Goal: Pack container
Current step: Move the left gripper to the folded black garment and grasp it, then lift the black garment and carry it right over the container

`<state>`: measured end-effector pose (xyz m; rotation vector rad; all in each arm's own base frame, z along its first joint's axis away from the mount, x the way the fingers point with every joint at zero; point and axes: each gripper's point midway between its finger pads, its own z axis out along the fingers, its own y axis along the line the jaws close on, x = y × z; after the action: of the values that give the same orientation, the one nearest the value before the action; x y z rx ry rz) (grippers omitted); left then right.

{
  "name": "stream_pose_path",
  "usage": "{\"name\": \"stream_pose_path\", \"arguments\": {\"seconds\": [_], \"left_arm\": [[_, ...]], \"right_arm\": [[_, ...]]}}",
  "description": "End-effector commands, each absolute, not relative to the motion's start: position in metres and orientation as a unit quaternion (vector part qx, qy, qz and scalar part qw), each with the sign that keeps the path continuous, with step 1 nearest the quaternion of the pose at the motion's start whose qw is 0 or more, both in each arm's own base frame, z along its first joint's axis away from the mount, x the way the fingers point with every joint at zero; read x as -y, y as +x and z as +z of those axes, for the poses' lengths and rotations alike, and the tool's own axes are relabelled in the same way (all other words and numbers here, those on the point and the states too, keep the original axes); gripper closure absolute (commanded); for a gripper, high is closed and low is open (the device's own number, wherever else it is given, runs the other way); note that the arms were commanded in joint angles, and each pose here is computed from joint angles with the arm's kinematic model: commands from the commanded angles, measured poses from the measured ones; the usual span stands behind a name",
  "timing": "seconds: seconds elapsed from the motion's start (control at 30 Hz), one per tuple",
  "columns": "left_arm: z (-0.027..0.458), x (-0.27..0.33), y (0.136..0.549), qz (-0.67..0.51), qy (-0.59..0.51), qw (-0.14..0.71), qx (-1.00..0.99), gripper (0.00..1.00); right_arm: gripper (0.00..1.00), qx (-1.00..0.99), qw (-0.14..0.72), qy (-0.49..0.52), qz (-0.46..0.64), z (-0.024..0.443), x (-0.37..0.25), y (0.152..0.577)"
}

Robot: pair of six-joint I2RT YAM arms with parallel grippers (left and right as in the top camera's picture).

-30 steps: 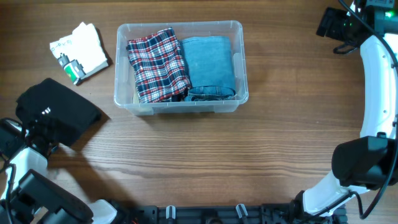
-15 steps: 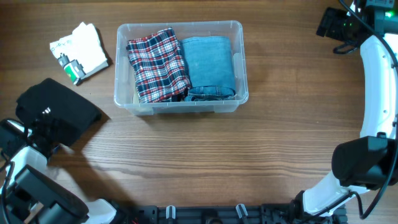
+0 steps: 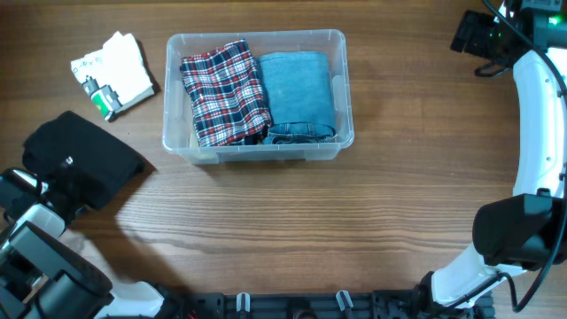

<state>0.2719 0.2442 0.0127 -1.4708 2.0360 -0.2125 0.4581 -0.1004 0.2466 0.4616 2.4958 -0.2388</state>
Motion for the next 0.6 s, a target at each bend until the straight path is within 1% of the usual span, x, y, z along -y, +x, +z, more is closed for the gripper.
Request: {"name": "stream_pose_path", "arguments": {"seconds": [0.0,0.07,0.27,0.37,0.4,0.43,0.57], "left_arm": [[0.006,-0.243,0.269,-0.084,-0.558,0.296,-0.771,0.38],[0.006,-0.243,0.269,-0.083,-0.558,0.296,-0.771,0.43],[0.013,-0.247,0.273,-0.080,-0.554,0.309,-0.769,0.64],[0.023,-0.251,0.276,-0.077,-0.549,0.323,-0.767,0.82],[0.026,-0.252,0.277,-0.076,-0.548,0.327,-0.766,0.91],[0.030,-0.253,0.278,-0.074,-0.546,0.332,-0.766,0.96],[0.048,-0.256,0.280,-0.068,-0.538,0.355,-0.761,0.96]], "right_arm": [[0.00,-0.937,0.288,0.173,-0.098,0.243,0.103,0.458],[0.00,-0.937,0.288,0.173,-0.098,0.243,0.103,0.459],[0.00,-0.937,0.288,0.173,-0.098,0.243,0.103,0.459],[0.00,-0.937,0.288,0.173,-0.098,0.244,0.103,0.459],[0.00,-0.937,0.288,0.173,-0.098,0.244,0.103,0.459],[0.00,-0.937,0.288,0.173,-0.098,0.244,0.103,0.459],[0.00,-0.937,0.289,0.173,-0.098,0.244,0.103,0.459]]}}
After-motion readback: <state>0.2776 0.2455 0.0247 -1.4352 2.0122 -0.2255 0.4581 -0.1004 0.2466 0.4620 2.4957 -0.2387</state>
